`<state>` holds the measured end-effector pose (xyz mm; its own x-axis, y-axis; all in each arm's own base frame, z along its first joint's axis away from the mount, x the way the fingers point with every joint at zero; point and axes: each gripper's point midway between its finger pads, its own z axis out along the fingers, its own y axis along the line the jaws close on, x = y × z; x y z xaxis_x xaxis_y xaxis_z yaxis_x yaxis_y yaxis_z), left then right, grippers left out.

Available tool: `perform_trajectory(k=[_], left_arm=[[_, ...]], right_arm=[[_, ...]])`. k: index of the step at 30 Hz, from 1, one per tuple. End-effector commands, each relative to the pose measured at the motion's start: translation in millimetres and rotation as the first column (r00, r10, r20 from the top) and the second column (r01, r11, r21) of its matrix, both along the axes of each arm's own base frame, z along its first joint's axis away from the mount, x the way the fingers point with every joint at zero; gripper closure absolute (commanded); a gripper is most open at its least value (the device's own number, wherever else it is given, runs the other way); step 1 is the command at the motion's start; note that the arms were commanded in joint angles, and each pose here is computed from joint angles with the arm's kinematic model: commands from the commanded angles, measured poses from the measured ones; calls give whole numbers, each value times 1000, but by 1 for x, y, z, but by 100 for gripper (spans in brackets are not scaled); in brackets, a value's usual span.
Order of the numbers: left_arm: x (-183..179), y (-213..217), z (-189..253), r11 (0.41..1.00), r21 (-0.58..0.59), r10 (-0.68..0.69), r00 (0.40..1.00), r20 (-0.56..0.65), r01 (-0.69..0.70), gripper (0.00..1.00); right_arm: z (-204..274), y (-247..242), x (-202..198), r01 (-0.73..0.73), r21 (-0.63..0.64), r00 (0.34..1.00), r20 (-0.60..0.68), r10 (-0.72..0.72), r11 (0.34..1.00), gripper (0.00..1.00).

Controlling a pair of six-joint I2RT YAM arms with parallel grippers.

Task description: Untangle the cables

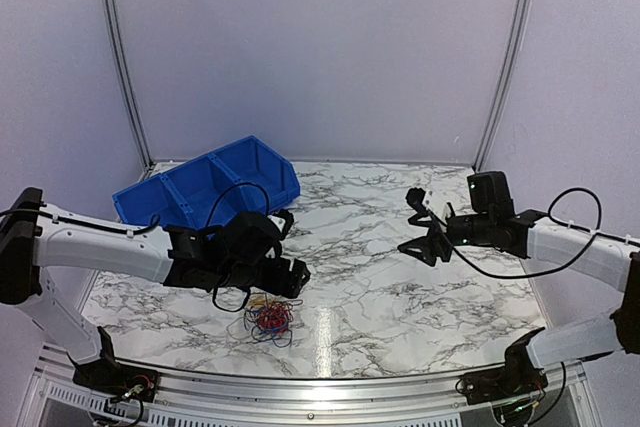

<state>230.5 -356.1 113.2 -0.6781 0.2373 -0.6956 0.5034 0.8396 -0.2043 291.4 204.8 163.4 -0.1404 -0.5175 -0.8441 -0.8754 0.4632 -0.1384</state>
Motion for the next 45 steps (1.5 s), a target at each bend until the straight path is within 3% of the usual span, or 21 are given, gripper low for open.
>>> perform_trajectory(k=[1,8,10,13,18,21,32,41,45], left_arm=[[6,38,3,996,67,53,998,34,-55,8],[-16,78,17,991,-49,123,992,14,-123,14],[-21,86,17,988,-77,133,991,10,-131,14],[-27,92,8,986,-105,129,992,5,-128,14],[-36,88,0,974,-199,113,994,2,-111,15],[-39,88,0,957,-269,116,993,1,-112,15],[-40,96,-14,951,-269,150,988,-27,-152,15],[-43,93,-8,934,-330,133,991,-24,-133,14],[-42,87,-5,918,-374,132,991,-26,-132,12]], right_arm=[[17,39,-28,-211,46,977,-12,211,976,30],[17,103,-59,-446,-14,894,-43,445,895,51],[3,119,-65,-494,-50,869,-60,491,868,50],[-17,142,-67,-519,-112,855,-63,515,847,33],[-44,178,-81,-603,-156,798,-117,591,783,34],[-54,193,-84,-621,-167,784,-136,606,766,38],[-83,222,-91,-664,-212,748,-179,639,717,56],[-85,229,-98,-680,-209,733,-184,655,702,62],[-83,236,-94,-660,-196,751,-184,635,725,74]])
